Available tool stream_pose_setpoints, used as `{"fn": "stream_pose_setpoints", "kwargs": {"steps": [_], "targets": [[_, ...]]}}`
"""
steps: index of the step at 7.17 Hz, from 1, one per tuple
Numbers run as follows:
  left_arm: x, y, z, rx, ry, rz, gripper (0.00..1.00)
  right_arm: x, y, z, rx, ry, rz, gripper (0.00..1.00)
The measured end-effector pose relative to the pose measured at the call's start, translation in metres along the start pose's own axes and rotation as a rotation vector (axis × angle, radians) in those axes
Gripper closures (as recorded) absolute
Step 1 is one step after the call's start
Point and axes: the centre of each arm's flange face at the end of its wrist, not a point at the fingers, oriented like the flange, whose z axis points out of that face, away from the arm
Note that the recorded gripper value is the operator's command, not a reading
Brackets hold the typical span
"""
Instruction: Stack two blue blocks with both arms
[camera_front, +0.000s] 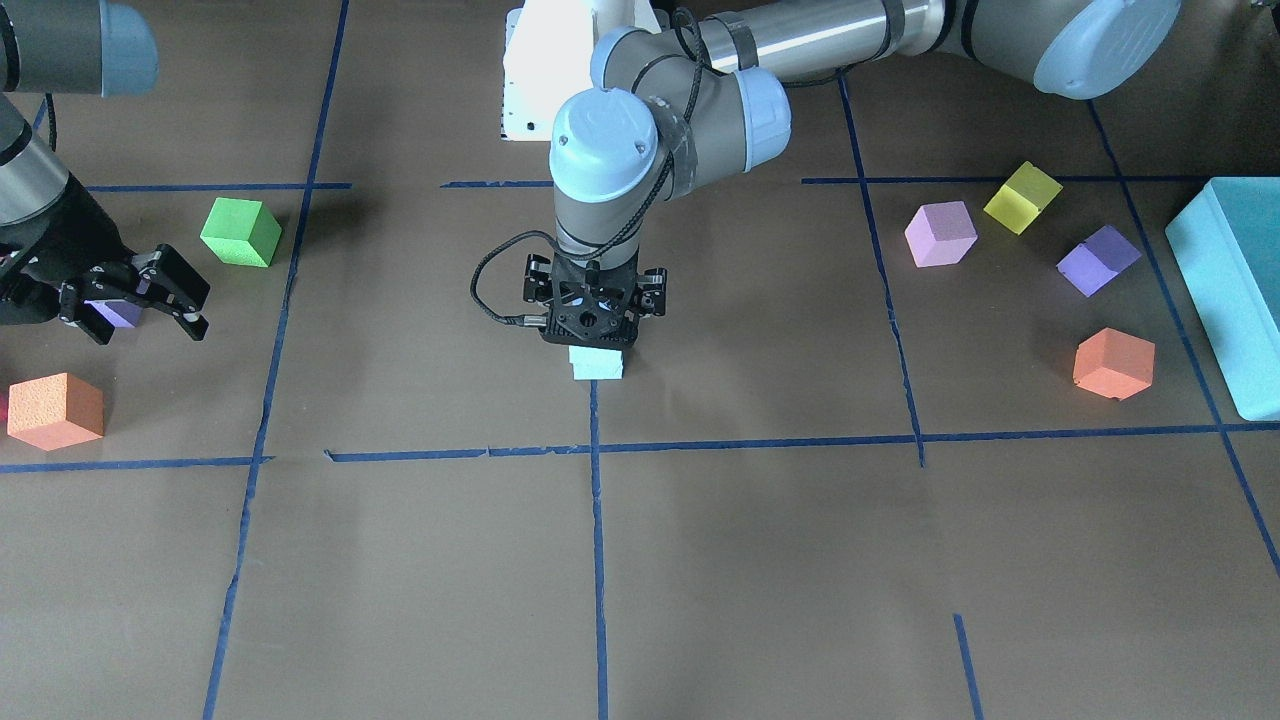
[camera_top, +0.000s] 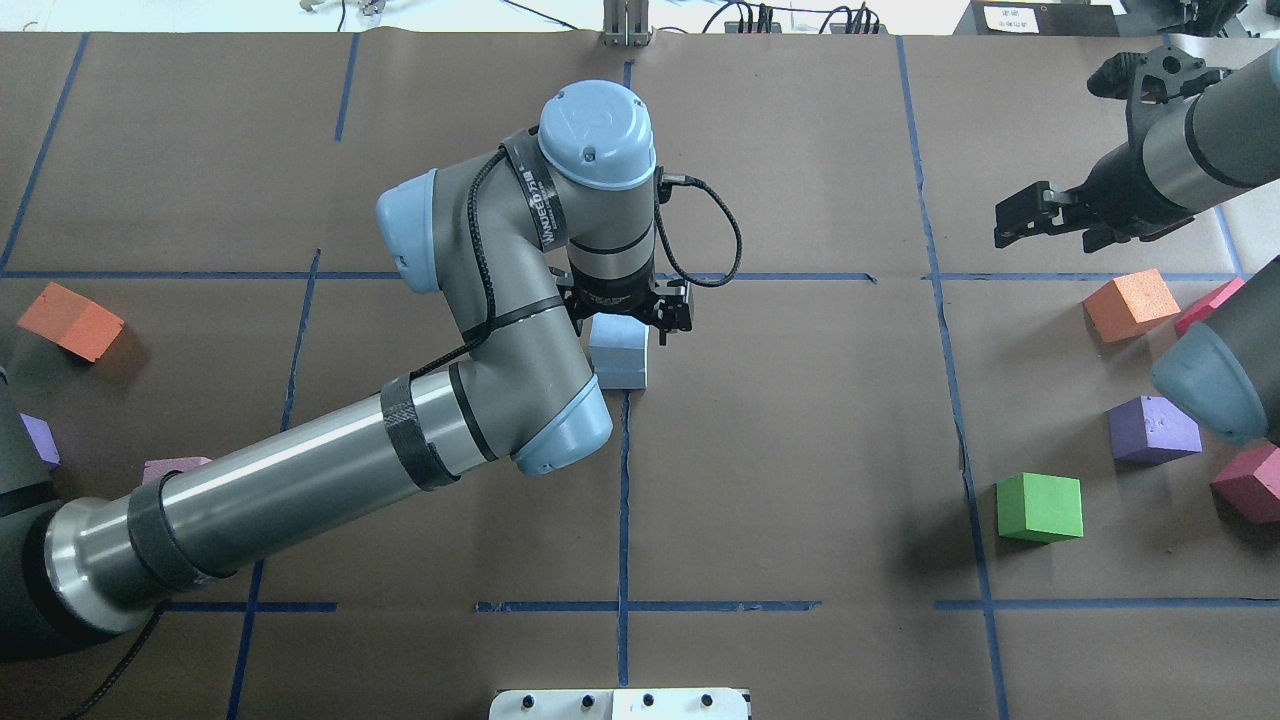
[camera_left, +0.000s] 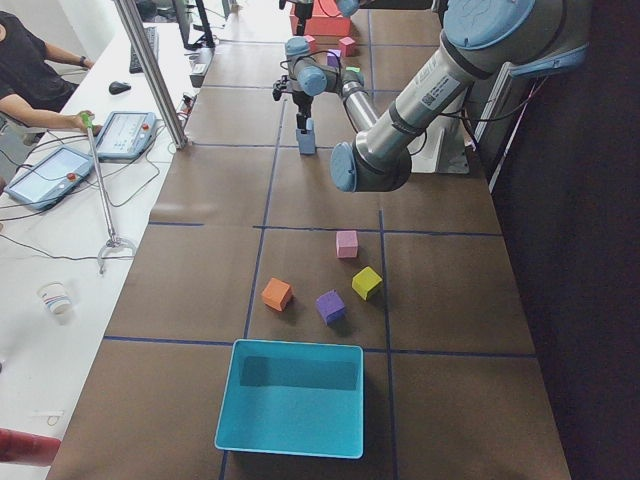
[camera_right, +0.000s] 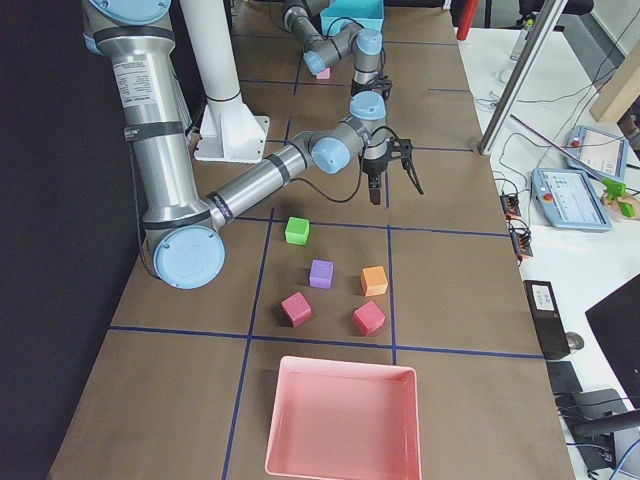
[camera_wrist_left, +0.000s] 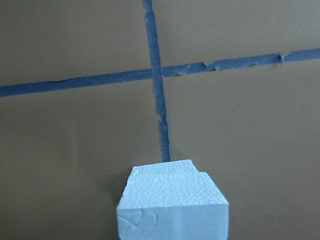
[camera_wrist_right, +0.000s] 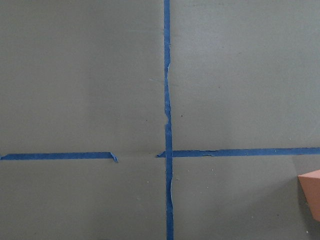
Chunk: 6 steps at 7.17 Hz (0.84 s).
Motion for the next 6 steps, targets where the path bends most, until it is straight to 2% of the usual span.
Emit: {"fn": "stream_pose_setpoints", "kwargs": {"steps": [1, 2, 3, 4, 6], "targets": [[-0.01, 0.002, -0.043, 0.036, 0.017, -0.007, 0.01, 0.004, 0.0, 0.003, 0.01, -0.016, -0.011, 0.0], [-0.045, 0.007, -0.088, 0.088, 0.043, -0.016, 0.01, 0.011, -0.005, 0.001, 0.012, -0.031, -0.005, 0.0], [-0.112, 0.017, -0.132, 0.149, 0.068, -0.012, 0.01, 0.032, -0.02, -0.008, 0.002, -0.049, 0.014, 0.0], [-0.189, 0.024, -0.165, 0.188, 0.064, 0.025, 0.01, 0.066, -0.039, -0.017, -0.012, -0.064, 0.021, 0.0], [-0.33, 0.024, -0.179, 0.186, -0.028, 0.114, 0.01, 0.159, -0.07, -0.027, -0.045, -0.086, 0.001, 0.0]]}}
